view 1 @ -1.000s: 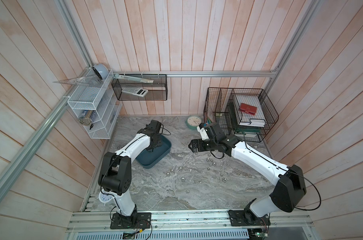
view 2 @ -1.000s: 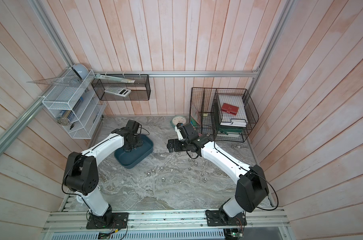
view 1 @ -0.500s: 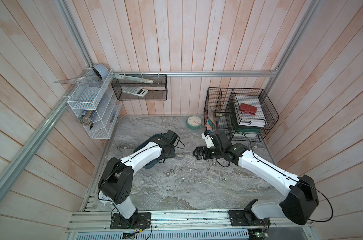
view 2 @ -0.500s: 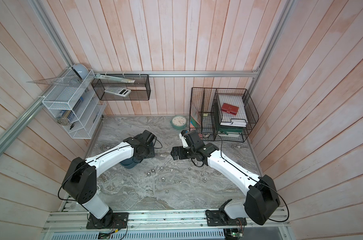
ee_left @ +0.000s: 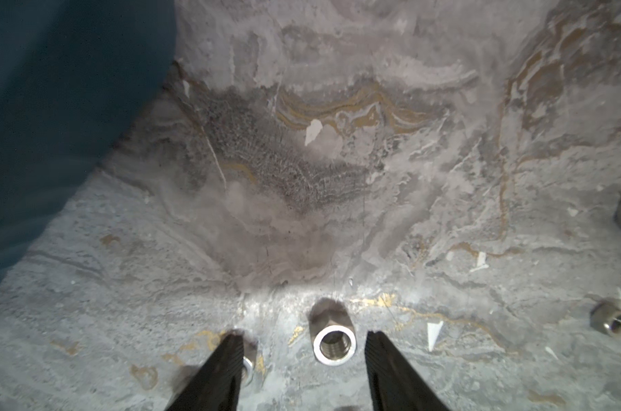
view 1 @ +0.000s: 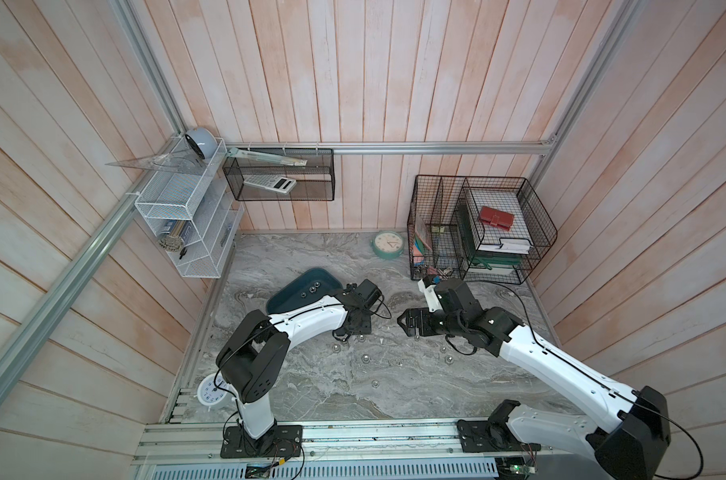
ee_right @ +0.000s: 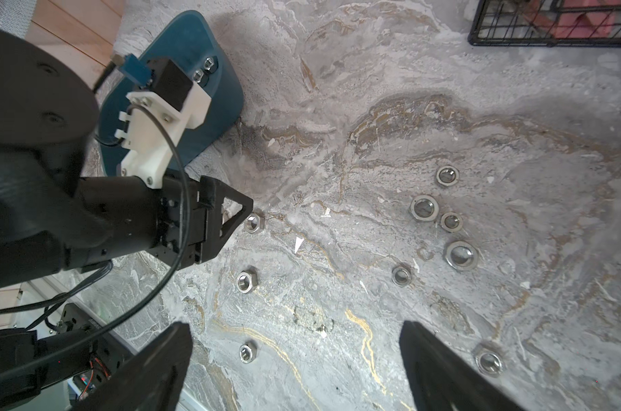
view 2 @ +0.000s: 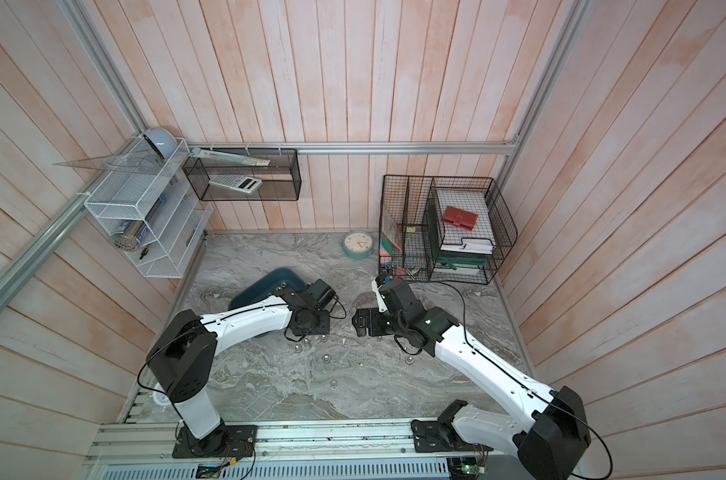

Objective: Put the nuts on the desktop into the storage box
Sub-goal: Pick up the nut from the center of the board.

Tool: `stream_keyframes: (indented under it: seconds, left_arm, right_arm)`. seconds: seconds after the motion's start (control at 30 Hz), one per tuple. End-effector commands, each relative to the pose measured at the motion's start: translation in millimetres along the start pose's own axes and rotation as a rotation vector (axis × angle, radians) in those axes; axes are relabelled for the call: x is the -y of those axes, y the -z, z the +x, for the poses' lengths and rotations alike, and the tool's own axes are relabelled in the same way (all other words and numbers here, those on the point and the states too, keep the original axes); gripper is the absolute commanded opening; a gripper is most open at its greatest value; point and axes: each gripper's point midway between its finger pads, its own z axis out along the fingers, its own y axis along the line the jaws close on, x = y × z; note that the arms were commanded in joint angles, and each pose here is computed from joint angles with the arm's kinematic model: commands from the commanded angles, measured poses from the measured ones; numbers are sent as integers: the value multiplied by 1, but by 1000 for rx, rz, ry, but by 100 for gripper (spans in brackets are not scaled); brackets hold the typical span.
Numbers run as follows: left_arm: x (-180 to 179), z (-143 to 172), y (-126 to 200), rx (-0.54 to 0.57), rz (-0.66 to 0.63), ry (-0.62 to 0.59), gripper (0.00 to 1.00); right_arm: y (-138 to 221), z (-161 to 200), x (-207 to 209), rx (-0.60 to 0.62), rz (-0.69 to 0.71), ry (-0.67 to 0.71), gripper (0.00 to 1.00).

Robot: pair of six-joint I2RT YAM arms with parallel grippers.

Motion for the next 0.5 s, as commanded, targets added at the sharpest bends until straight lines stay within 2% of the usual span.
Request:
stream_keyframes:
  seconds: [0.0, 0.47]
  left_arm:
    - [8, 1, -7, -14, 14, 7, 60]
    - [25, 15, -17, -42, 7, -39, 54]
  right_arm:
    - [3, 8, 8, -4, 41, -16, 98]
    - [3, 8, 8, -3, 44, -13, 98]
